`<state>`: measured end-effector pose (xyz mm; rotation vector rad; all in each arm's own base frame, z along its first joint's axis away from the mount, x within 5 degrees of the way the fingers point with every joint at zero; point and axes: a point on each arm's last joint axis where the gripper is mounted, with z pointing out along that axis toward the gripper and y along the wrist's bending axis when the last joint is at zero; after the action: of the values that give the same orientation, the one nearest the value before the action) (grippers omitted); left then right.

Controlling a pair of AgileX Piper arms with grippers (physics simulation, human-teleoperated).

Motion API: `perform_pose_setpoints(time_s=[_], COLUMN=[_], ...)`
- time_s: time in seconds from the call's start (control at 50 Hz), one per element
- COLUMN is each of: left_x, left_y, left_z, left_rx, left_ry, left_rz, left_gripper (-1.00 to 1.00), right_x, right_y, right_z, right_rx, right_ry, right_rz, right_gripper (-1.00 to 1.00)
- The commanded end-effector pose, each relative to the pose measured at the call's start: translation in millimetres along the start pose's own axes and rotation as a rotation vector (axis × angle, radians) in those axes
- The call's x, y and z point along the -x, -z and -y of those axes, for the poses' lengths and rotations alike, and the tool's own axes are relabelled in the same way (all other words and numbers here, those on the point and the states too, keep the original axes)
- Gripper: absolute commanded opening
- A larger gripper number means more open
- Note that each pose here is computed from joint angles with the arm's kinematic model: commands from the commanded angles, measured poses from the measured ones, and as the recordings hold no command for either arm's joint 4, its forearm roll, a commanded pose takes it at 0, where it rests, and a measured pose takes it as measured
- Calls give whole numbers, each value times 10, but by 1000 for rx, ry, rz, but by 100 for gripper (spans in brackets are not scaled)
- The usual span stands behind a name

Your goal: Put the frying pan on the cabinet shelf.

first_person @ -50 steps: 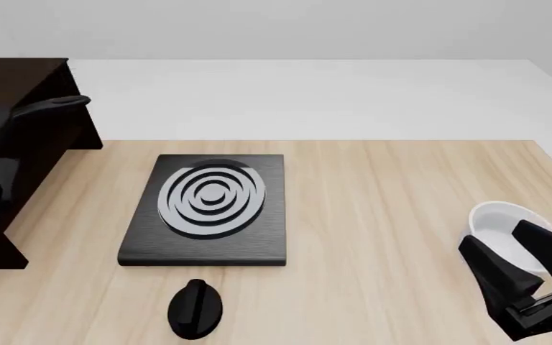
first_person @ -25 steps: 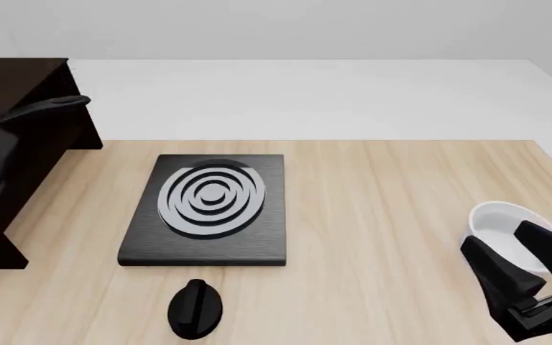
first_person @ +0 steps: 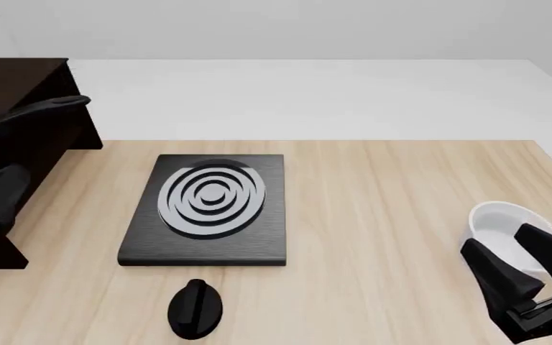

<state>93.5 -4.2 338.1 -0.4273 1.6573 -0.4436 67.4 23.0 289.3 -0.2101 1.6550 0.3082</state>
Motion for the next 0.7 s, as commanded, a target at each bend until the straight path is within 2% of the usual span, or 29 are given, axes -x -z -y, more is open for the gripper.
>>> perform_pose_setpoints(time_s=[0.02,0.06,0.1,0.26,0.32,0.4,0.5,0.7], left_x=[-94,-105,-111,-203,-218,-209,-263,-332], left_y=[102,125,145,259,288,354,438,632], left_z=[-43,-53,-59,-116,-125,-125,-151,-197], left_rx=[1,3,5,9,9,12,3,0], left_ry=[-122,-133,-181,-217,-289,-326,-279,-290], left_rz=[-32,-30,-33,-45,-51,-44,-53,-55], left_gripper=[100,100,100,100,100,100,100,100], right_x=[-49,-50,-52,-91,-113,-117,-130,-195], right_y=[-6,0,3,-4,-4,10,4,-16], right_z=[13,15,17,23,27,33,36,46], right_rx=[-13,-16,-19,-23,-26,-34,-38,-45], right_ry=[4,6,7,15,18,18,22,19], right_rz=[-6,-5,-4,-5,-5,-4,-7,-14], right_gripper=[100,100,100,100,100,100,100,100])
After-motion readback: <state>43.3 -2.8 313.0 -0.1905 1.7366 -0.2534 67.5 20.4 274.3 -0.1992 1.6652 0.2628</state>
